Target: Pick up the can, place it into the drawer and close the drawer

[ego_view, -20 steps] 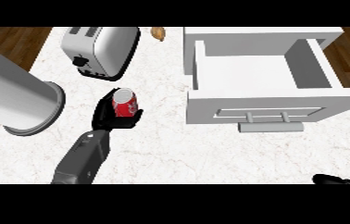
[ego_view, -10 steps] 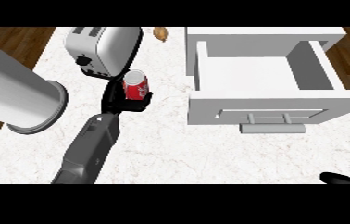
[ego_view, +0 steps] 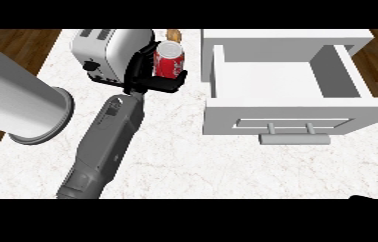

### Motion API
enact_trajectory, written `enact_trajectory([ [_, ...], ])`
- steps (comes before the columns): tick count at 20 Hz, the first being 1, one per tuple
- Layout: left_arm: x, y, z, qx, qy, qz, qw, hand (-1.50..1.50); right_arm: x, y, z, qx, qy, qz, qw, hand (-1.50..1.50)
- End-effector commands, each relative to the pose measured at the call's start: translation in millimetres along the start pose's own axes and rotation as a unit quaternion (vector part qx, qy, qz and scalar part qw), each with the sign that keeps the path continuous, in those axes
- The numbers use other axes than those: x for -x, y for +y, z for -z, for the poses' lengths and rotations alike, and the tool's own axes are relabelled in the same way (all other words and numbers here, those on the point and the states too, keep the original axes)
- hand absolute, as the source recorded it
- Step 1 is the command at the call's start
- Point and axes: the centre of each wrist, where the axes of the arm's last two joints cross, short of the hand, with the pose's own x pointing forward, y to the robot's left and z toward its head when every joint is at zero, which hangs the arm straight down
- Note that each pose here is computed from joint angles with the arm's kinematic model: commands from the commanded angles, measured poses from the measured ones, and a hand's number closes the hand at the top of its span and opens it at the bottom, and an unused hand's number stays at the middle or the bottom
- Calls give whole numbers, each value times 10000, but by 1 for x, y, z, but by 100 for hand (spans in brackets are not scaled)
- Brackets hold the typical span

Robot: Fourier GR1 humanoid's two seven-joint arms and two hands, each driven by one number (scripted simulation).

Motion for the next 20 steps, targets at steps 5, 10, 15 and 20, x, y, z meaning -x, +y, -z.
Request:
enact_trajectory([
  [5, -87, -59, 21, 226, -103, 7, 9997, 150, -2, -3, 6, -136, 40, 50, 9999, -150],
  [10, -131, -82, 30, 304, -213, 152, 9992, 150, -19, 3, 14, -36, -180, 5, 9998, -150],
  [15, -160, -116, 48, 283, -142, 380, 9988, 150, -7, 11, 10, -135, -78, 113, 9998, -150],
  [20, -196, -138, 57, 373, -77, 404, 9985, 150, -10, 8, 27, -105, -103, 105, 9998, -150],
])
